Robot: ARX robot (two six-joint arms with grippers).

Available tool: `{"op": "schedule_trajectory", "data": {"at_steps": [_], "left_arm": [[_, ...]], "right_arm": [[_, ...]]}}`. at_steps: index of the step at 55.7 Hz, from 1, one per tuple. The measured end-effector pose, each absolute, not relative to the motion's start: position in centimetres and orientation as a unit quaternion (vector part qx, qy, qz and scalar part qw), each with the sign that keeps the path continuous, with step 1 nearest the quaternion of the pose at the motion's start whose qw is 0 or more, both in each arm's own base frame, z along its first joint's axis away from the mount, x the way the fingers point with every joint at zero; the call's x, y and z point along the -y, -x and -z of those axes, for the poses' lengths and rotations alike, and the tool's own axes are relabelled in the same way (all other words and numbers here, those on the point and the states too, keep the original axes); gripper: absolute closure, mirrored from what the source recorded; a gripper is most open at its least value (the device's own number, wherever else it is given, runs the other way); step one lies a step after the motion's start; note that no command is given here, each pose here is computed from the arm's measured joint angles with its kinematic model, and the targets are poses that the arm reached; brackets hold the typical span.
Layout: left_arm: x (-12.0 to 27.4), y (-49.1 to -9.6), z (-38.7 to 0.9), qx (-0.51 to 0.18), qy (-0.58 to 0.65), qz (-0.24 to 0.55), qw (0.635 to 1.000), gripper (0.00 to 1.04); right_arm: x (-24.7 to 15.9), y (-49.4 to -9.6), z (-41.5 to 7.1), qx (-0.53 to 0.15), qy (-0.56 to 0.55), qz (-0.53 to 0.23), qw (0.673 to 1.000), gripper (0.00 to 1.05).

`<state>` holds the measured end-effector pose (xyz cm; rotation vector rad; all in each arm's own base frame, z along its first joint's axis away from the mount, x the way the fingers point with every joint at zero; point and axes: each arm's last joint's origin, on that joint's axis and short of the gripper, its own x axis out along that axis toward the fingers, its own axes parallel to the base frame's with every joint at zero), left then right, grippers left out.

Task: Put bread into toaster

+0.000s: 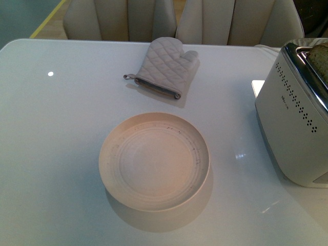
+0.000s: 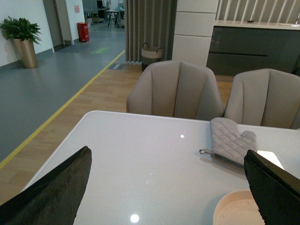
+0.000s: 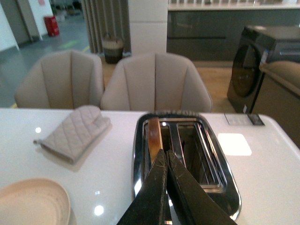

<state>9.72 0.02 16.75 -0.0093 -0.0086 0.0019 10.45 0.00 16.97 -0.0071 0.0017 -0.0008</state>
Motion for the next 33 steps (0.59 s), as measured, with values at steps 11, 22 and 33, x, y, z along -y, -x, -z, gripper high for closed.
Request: {"op": "schedule_trajectory", "data": {"at_steps": [11, 22, 33], "left_arm": [[-0.02, -9.72, -16.75, 0.004, 0.005, -0.001, 1.000, 0.07], [-0.02, -9.72, -16.75, 0.004, 0.005, -0.001, 1.000, 0.07], [-0.02, -9.72, -16.75, 0.004, 0.005, -0.001, 1.000, 0.07]], "right_arm": [[0.00, -9.71, -16.94, 0.007, 0.004, 0.001, 1.000, 1.03], [0.00, -9.69, -16.95, 0.008, 0.004, 0.001, 1.000, 0.83], [0.00, -9.69, -16.95, 0.008, 0.004, 0.001, 1.000, 0.48]]}}
